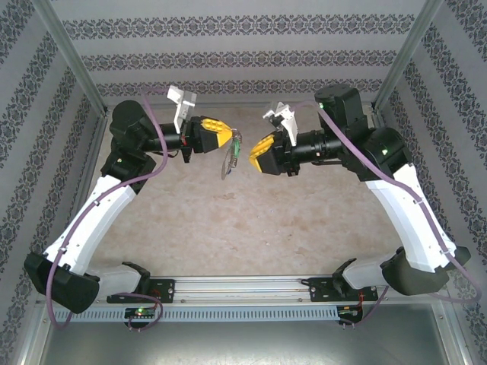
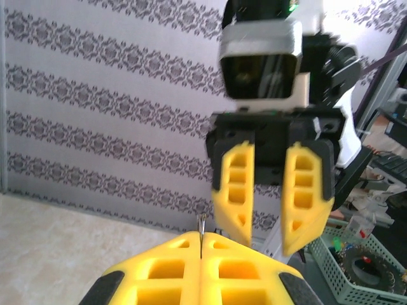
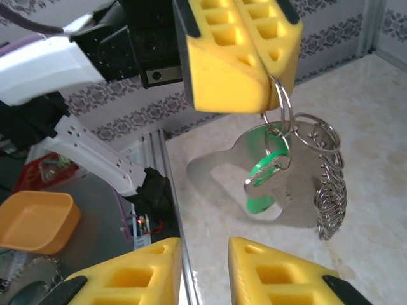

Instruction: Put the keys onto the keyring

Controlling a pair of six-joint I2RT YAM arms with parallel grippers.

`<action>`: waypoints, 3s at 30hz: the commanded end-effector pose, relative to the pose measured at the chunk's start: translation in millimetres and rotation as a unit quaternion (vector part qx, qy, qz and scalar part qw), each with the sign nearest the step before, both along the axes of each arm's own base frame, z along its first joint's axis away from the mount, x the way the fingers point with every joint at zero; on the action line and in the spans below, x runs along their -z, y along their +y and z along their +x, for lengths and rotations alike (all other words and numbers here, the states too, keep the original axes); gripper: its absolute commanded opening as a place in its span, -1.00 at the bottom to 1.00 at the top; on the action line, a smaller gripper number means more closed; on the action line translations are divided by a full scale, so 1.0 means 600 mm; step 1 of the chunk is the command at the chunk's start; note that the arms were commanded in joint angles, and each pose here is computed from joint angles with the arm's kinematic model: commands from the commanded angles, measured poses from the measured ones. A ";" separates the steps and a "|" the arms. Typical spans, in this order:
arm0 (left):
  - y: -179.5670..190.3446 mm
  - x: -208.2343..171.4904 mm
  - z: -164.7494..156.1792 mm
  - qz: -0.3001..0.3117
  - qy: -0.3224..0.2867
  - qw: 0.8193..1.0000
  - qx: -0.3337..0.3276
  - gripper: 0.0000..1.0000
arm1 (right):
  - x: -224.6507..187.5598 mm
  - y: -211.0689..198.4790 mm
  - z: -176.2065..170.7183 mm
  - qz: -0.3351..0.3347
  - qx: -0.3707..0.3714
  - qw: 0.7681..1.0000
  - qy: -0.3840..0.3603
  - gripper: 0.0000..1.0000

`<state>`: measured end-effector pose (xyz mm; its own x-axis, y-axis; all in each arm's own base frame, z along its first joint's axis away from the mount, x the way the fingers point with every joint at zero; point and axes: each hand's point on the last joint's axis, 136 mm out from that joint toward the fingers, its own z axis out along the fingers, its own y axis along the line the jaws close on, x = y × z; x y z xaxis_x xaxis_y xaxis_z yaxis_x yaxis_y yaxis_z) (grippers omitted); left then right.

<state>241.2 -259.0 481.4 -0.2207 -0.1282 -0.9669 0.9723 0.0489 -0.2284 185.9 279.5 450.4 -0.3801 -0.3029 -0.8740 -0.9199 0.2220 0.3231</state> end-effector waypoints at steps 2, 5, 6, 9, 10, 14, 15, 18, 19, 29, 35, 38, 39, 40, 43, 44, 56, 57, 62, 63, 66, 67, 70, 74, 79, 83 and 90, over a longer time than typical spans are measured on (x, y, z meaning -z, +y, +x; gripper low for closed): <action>0.016 -0.059 -0.035 -0.049 -0.047 0.997 0.027 -1.00 | -0.031 0.023 0.008 0.064 -0.020 0.998 0.011 -0.39; 0.019 -0.068 -0.037 -0.060 -0.047 0.997 0.031 -1.00 | -0.041 0.029 0.011 0.079 -0.026 0.997 0.005 -0.16; 0.020 -0.069 -0.036 -0.062 -0.047 0.997 0.031 -1.00 | -0.045 0.030 0.012 0.083 -0.026 0.996 0.002 -0.12; 0.020 -0.070 -0.035 -0.065 -0.045 0.996 0.033 -1.00 | -0.055 0.031 0.016 0.096 -0.024 0.995 -0.007 -0.10; 0.019 -0.069 -0.036 -0.066 -0.044 0.996 0.034 -1.00 | -0.058 0.031 0.016 0.101 -0.025 0.995 -0.006 -0.10; 0.019 -0.070 -0.037 -0.066 -0.043 0.996 0.037 -1.00 | -0.068 0.030 0.019 0.115 -0.024 0.993 -0.008 -0.20; 0.019 -0.070 -0.037 -0.066 -0.043 0.996 0.038 -1.00 | -0.070 0.029 0.020 0.116 -0.022 0.993 -0.010 -0.24; 0.019 -0.072 -0.037 -0.068 -0.044 0.996 0.040 -1.00 | -0.087 0.023 0.019 0.131 -0.022 0.991 -0.022 -0.32; 0.019 -0.072 -0.036 -0.068 -0.043 0.996 0.039 -1.00 | -0.093 0.021 0.020 0.137 -0.020 0.990 -0.025 -0.35; 0.017 -0.078 -0.035 -0.072 -0.042 0.995 0.048 -1.00 | -0.113 0.019 0.028 0.164 -0.028 0.986 -0.027 -0.44; 0.018 -0.079 -0.037 -0.073 -0.043 0.995 0.050 -1.00 | -0.110 0.025 0.028 0.163 -0.039 0.986 -0.016 -0.46; 0.018 -0.079 -0.038 -0.073 -0.043 0.995 0.051 -1.00 | -0.108 0.027 0.027 0.162 -0.044 0.986 -0.011 -0.47; 0.017 -0.078 -0.036 -0.073 -0.042 0.995 0.051 -1.00 | -0.105 0.029 0.028 0.161 -0.046 0.986 -0.008 -0.47; 0.018 -0.079 -0.037 -0.073 -0.043 0.995 0.051 -1.00 | -0.102 0.030 0.027 0.159 -0.048 0.986 -0.005 -0.47; 0.017 -0.079 -0.036 -0.073 -0.043 0.995 0.052 -1.00 | -0.095 0.031 0.028 0.155 -0.048 0.987 -0.001 -0.49; 0.017 -0.078 -0.036 -0.072 -0.041 0.995 0.052 -1.00 | -0.094 0.031 0.029 0.155 -0.048 0.987 -0.002 -0.53; 0.017 -0.077 -0.037 -0.072 -0.038 0.995 0.055 -1.00 | -0.084 0.039 0.028 0.151 -0.061 0.987 0.014 -0.64; 0.018 -0.077 -0.037 -0.072 -0.039 0.995 0.054 -1.00 | -0.084 0.039 0.027 0.151 -0.061 0.986 0.014 -0.63; 0.018 -0.080 -0.038 -0.073 -0.040 0.995 0.054 -1.00 | -0.084 0.040 0.030 0.150 -0.058 0.987 0.011 -0.72; 0.018 -0.081 -0.038 -0.074 -0.040 0.995 0.054 -1.00 | -0.084 0.040 0.030 0.150 -0.059 0.987 0.010 -0.78; 0.018 -0.082 -0.039 -0.074 -0.040 0.995 0.055 -1.00 | -0.084 0.040 0.030 0.150 -0.059 0.987 0.010 -0.92; 0.018 -0.082 -0.040 -0.074 -0.041 0.995 0.055 -1.00 | -0.083 0.041 0.030 0.150 -0.060 0.987 0.011 -0.96; 0.019 -0.083 -0.039 -0.075 -0.042 0.995 0.055 -1.00 | -0.081 0.042 0.030 0.149 -0.063 0.987 0.014 -1.00; 0.019 -0.085 -0.040 -0.077 -0.042 0.995 0.055 -1.00 | -0.079 0.044 0.032 0.148 -0.063 0.987 0.015 -1.00; 0.020 -0.089 -0.044 -0.081 -0.045 0.994 0.058 -1.00 | -0.075 0.047 0.036 0.146 -0.063 0.987 0.020 -1.00; 0.021 -0.090 -0.044 -0.083 -0.044 0.994 0.059 -1.00 | -0.073 0.049 0.041 0.147 -0.060 0.987 0.021 -1.00; 0.022 -0.091 -0.045 -0.087 -0.045 0.993 0.061 -1.00 | -0.067 0.047 0.057 0.148 -0.047 0.987 0.038 -1.00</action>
